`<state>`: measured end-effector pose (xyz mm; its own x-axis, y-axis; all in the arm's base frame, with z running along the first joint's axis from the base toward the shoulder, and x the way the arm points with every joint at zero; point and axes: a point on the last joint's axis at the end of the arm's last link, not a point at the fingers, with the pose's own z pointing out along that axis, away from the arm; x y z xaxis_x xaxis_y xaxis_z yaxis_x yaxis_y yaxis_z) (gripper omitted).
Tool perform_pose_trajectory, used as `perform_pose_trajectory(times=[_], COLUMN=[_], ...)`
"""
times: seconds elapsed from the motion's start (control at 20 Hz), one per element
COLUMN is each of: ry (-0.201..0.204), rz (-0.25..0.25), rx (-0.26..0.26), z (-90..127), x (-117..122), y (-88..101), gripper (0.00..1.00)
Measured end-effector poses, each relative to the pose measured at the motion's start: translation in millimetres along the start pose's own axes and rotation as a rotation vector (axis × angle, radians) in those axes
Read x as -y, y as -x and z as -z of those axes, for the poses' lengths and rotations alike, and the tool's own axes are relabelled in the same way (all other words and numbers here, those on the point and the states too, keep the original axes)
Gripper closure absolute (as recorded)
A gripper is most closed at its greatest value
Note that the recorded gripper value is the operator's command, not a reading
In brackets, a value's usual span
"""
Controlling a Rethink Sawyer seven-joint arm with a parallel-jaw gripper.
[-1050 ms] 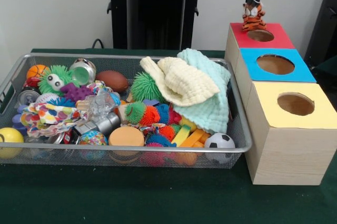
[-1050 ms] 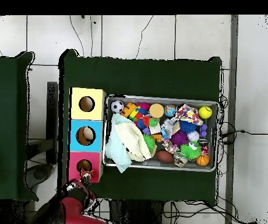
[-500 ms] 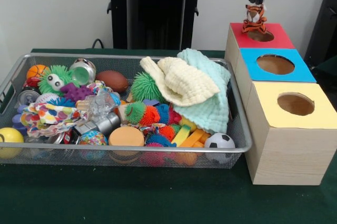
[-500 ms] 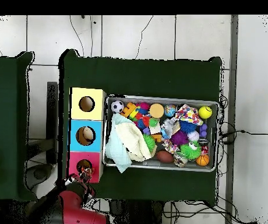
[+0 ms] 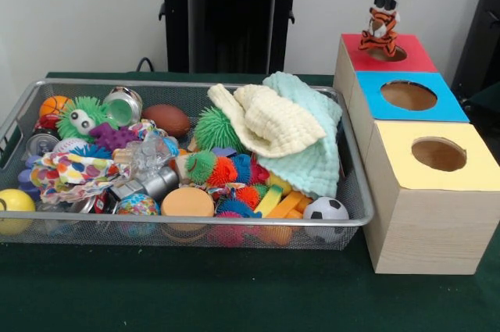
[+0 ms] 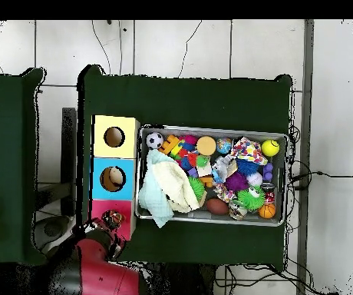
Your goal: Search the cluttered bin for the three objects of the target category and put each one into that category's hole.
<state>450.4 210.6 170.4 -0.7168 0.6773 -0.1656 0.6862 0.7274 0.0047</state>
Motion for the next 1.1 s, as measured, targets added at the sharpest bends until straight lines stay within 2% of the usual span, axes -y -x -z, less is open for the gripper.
perform_pose_trajectory(times=[0.35,1.1], ry=[0.009,0.009], rz=[0.001,0.004], rx=[0.02,0.021], z=[0.2,0.1], x=[-9.2,-9.8], y=[10.7,9.2], gripper=[1.0,1.0])
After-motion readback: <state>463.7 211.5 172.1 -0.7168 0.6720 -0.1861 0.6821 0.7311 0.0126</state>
